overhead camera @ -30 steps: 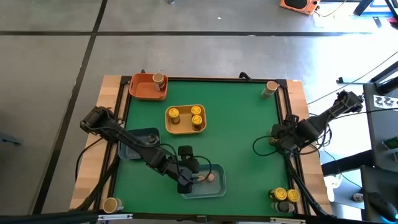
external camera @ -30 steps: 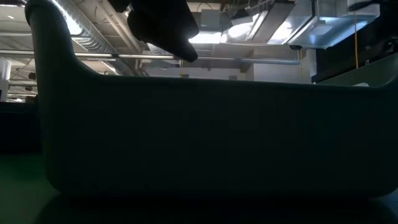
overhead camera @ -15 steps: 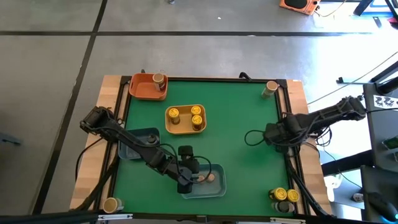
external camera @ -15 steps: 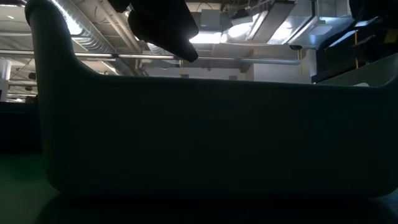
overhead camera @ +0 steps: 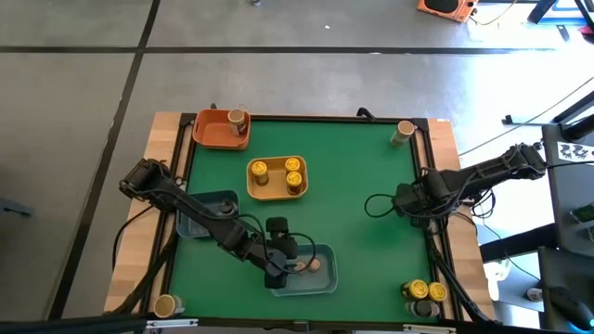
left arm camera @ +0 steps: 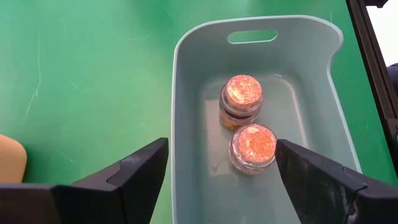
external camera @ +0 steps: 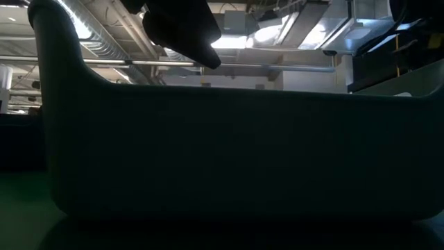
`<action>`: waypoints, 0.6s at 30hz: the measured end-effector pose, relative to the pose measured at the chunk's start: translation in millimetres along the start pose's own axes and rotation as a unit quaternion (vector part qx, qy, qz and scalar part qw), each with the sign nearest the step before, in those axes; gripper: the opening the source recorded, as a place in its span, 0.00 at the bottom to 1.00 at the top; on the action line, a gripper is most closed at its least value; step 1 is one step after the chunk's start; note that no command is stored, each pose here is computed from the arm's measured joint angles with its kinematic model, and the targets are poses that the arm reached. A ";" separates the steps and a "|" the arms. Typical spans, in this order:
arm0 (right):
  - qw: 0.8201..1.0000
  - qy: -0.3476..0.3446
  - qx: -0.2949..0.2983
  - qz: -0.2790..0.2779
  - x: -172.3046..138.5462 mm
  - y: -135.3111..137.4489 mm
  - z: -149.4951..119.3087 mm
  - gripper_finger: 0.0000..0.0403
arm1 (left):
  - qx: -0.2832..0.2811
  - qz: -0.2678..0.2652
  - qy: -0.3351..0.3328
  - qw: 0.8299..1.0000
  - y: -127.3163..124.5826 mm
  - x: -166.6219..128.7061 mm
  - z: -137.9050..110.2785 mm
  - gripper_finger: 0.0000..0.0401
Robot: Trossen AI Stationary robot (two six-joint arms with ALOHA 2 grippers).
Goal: Sort spices by type
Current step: Put the yellow seasoning bottle into the yellow bin
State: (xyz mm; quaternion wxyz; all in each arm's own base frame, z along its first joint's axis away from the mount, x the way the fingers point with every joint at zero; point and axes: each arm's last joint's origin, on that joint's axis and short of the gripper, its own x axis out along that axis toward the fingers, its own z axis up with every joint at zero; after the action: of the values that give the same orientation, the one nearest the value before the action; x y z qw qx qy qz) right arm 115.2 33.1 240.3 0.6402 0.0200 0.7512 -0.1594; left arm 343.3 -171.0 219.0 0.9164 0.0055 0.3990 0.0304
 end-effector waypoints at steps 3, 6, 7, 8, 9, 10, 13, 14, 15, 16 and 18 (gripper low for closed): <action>1.000 0.000 0.001 0.000 0.0 0.2 0.2 0.67 | 0.000 0.000 0.000 1.000 0.0 0.0 0.0 0.73; 1.000 0.007 0.000 -0.007 1.2 1.6 2.5 0.72 | -0.001 0.000 0.000 1.000 0.1 0.1 0.1 0.73; 1.000 0.010 0.000 -0.011 1.8 2.4 3.6 0.75 | -0.001 0.000 -0.001 1.000 0.0 0.1 0.2 0.73; 1.000 0.013 -0.001 -0.013 2.4 3.1 4.7 0.79 | -0.002 -0.002 -0.004 1.000 -0.2 0.0 0.9 0.73; 1.000 0.017 -0.001 -0.016 3.3 4.3 6.3 0.82 | -0.003 -0.003 -0.007 1.000 -0.5 0.0 1.6 0.73; 1.000 0.022 -0.002 -0.019 4.2 5.3 7.7 0.86 | -0.004 -0.004 -0.011 1.000 -0.8 0.0 2.2 0.73; 0.999 0.041 -0.006 -0.029 7.2 8.6 12.1 0.95 | -0.003 -0.007 -0.017 1.000 -1.3 0.0 3.6 0.73; 0.998 0.050 -0.010 -0.030 8.2 9.8 13.2 0.97 | -0.003 -0.007 -0.018 1.000 -1.4 0.0 3.7 0.73; 0.998 0.060 -0.015 -0.028 9.2 11.2 14.3 0.98 | -0.003 -0.007 -0.018 1.000 -1.4 0.0 3.7 0.73; 0.997 0.069 -0.021 -0.022 10.0 12.5 15.2 0.98 | -0.003 -0.007 -0.018 1.000 -1.3 0.0 3.7 0.73; 0.997 0.076 -0.023 -0.017 11.3 14.7 17.1 0.97 | -0.003 -0.007 -0.018 1.000 -1.4 0.0 3.7 0.73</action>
State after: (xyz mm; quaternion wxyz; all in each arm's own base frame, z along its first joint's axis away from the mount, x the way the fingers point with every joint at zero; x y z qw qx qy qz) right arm 132.9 40.5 224.0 0.5784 0.0044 0.8017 -0.1507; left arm 346.1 -172.4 221.5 0.9237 0.0002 0.3824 0.0249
